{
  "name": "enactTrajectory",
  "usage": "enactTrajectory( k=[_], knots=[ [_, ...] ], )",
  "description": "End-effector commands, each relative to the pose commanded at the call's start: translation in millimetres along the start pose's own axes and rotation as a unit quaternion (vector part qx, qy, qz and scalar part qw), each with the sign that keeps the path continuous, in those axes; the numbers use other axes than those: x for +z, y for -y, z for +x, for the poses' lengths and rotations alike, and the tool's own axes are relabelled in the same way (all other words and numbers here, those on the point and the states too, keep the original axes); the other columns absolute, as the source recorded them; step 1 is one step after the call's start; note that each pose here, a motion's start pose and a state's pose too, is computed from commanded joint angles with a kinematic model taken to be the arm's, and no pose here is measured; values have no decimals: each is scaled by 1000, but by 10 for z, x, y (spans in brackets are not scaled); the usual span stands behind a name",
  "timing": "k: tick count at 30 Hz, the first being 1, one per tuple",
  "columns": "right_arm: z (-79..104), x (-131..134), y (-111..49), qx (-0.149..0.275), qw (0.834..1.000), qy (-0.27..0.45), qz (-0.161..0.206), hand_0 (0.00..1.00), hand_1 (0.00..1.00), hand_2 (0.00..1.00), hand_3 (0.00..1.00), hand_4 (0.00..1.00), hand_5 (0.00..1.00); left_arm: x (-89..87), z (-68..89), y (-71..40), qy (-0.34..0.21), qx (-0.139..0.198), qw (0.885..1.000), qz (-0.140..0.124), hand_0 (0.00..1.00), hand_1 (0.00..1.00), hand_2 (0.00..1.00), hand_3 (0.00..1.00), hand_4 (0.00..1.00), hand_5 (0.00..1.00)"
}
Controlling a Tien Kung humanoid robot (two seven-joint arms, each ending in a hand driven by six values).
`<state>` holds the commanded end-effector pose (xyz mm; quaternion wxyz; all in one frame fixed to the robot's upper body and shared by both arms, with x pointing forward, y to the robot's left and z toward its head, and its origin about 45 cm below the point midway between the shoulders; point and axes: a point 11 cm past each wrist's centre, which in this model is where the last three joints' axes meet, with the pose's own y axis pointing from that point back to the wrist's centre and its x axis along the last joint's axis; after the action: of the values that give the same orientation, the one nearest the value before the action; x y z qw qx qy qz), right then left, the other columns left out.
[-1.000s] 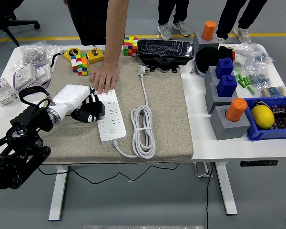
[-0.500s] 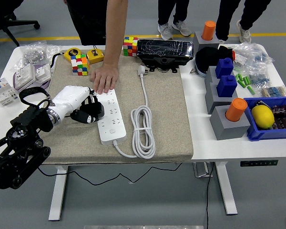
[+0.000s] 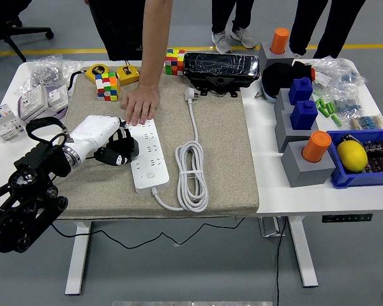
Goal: Pick up the plug,place it near the board,insert it into the board,press the button
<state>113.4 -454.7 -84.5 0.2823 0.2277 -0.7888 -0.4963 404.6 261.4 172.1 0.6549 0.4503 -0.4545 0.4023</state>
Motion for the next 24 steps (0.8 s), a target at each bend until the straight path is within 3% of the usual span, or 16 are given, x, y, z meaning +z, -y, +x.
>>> enactTrajectory(
  k=[24],
  knots=[
    [5, -1, 1, -1, 1000, 2, 1, 786, 696, 713, 760, 998, 998, -6, 3, 7, 10, -5, 1000, -1, 341, 397, 383, 512, 744, 2]
  ],
)
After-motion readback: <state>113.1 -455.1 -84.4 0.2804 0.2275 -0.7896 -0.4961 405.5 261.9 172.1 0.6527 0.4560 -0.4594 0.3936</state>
